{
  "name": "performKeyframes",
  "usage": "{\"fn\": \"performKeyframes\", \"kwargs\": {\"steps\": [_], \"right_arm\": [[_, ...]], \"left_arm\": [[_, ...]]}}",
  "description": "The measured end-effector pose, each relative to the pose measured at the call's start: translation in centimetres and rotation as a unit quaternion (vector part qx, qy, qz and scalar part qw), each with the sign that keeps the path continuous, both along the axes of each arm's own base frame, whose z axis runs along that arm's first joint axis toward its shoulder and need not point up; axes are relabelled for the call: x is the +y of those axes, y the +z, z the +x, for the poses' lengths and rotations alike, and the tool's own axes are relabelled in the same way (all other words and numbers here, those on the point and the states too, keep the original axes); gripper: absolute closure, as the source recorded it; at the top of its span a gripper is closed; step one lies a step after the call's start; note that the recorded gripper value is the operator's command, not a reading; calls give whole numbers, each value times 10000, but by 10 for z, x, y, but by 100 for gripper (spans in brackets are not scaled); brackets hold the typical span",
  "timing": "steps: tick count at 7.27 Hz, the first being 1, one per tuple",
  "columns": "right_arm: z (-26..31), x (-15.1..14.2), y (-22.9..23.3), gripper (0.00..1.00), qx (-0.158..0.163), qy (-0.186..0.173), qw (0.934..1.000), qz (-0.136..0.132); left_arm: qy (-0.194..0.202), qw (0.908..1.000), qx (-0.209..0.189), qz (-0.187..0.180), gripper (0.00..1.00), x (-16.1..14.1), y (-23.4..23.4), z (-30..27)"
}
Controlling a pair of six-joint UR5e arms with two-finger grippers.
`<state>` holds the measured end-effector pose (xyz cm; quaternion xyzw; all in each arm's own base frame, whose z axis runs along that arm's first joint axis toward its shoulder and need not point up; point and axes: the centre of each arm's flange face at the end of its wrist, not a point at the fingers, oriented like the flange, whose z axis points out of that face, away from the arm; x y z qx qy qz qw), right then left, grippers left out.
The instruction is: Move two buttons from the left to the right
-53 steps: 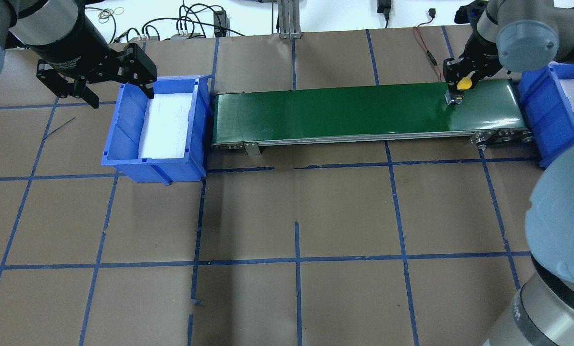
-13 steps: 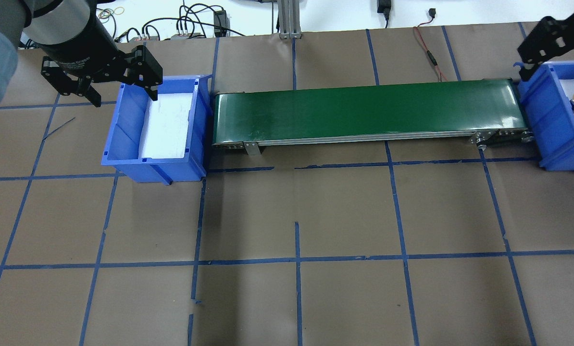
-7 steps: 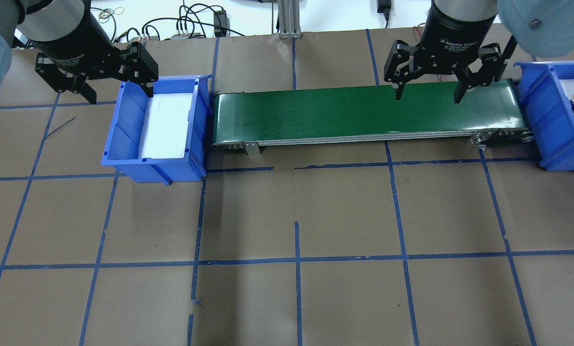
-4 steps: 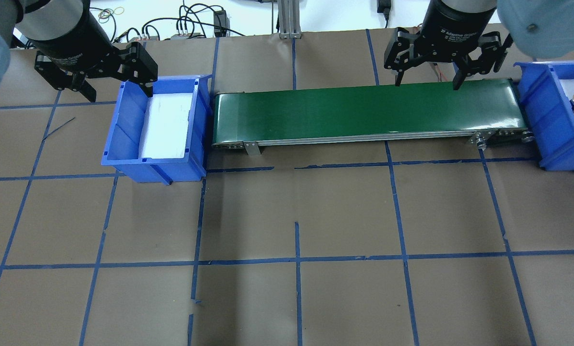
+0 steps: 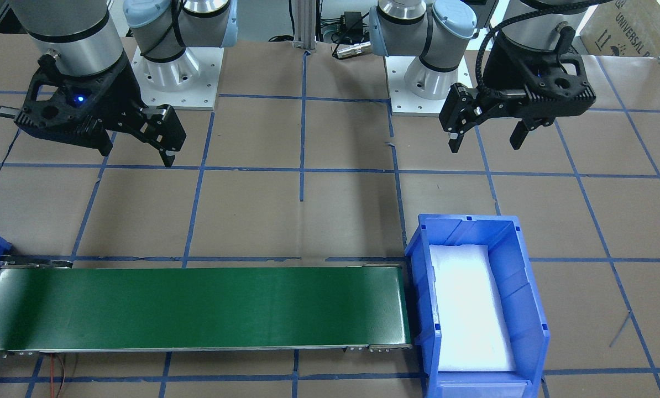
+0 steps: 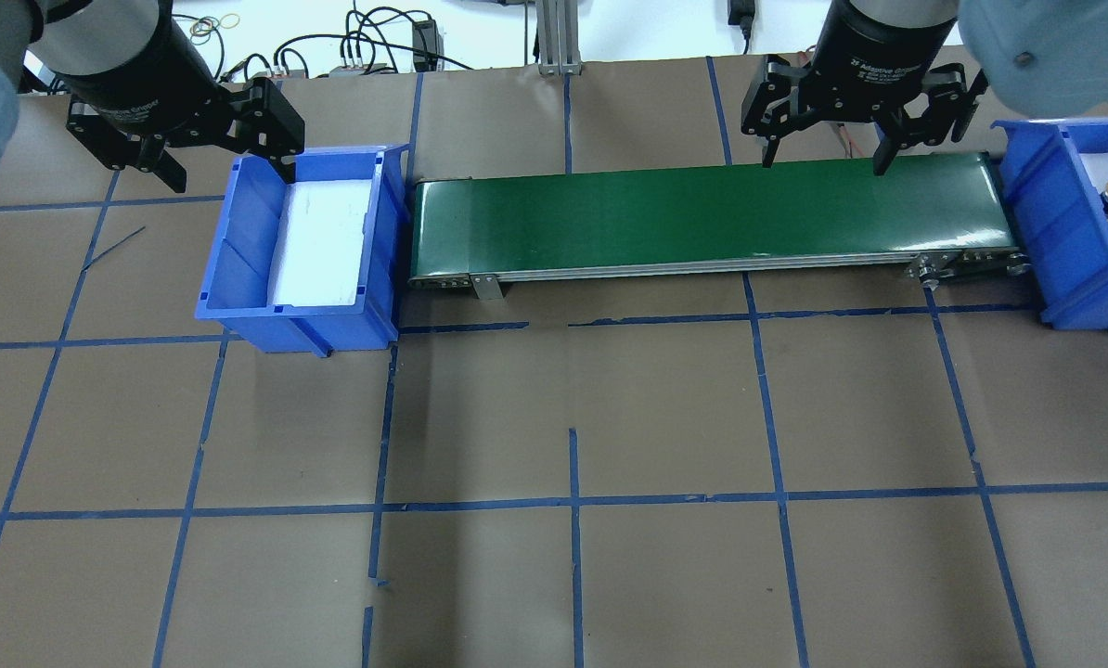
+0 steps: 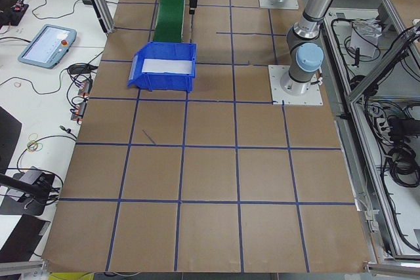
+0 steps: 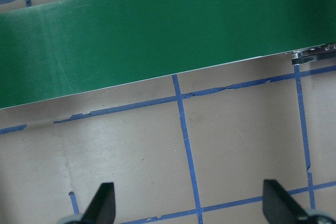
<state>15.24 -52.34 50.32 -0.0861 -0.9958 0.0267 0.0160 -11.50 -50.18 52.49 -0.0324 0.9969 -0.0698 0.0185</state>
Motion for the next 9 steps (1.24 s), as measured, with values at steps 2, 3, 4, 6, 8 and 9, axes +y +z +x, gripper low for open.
{"fn": "performKeyframes", "kwargs": {"steps": [2,3,4,6,8,9], "right_arm": [[1,0,-1,0,-13,4,10000,-13],[1,0,-1,0,-16,6,10000,-15],[1,-1,-2,0,-16,6,10000,-13],[1,-1,-3,0,-5,5,10000,-11],[1,-2,-3,0,4,6,10000,-28],[1,-2,-3,0,11,6,10000,-31]], "left_arm": [[0,10000,0,-8,0,0,0,0],[2,10000,0,-4,0,0,0,0],[4,10000,-1,0,0,0,0,0],[1,10000,-1,-2,0,0,0,0],[0,10000,0,-3,0,0,0,0],[0,10000,0,-3,0,0,0,0]]}}
